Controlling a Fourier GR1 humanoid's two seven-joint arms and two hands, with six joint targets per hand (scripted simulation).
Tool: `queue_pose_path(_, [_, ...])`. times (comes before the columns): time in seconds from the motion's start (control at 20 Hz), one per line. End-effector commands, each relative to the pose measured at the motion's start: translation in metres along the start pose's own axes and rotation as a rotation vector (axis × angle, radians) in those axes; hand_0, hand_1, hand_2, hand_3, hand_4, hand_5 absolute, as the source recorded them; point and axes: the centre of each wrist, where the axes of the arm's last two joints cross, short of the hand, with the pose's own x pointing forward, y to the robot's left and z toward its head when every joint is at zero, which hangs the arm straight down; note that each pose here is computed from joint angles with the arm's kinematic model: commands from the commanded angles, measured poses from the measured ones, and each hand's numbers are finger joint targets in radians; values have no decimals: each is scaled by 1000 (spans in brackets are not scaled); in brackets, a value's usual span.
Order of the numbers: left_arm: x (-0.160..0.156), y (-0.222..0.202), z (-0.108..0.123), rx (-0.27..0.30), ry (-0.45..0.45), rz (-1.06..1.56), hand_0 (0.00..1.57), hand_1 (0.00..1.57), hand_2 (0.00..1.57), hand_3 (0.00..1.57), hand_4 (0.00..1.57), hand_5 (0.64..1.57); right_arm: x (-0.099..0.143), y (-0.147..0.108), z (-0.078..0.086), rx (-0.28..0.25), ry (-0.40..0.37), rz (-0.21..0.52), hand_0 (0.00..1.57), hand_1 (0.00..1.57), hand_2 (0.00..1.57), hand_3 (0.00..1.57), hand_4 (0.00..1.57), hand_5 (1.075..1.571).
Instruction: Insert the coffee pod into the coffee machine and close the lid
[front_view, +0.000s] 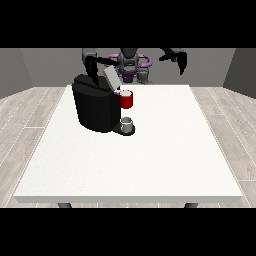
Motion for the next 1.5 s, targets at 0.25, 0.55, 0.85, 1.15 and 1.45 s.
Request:
queue_pose_path(0.25, [22, -4, 20, 19, -29, -23, 0, 0, 0, 0, 376, 1571, 11, -1, -14, 40, -51, 36, 0, 0, 0, 0, 79, 1571])
queue_pose_path(0.55, [18, 29, 24, 59, -64, -62, 0, 0, 0, 0, 312, 1571, 49, 12, -29, 63, -149, 94, 0, 0, 0, 0, 200, 1571])
queue_pose_path(0.85, [6, 20, 21, 68, -47, -81, 0, 0, 0, 0, 346, 1571, 94, 58, -37, 148, -210, 148, 0, 0, 0, 0, 103, 1571])
queue_pose_path(1.15, [18, 27, 12, 20, -51, -79, 0, 0, 0, 0, 380, 1571, 96, 85, -33, 153, -220, 163, 0, 0, 0, 0, 0, 1571])
queue_pose_path(1.45, [24, 4, -2, -26, -81, -74, 0, 0, 0, 0, 356, 1571, 140, 80, -38, 135, -281, 263, 0, 0, 0, 0, 82, 1571])
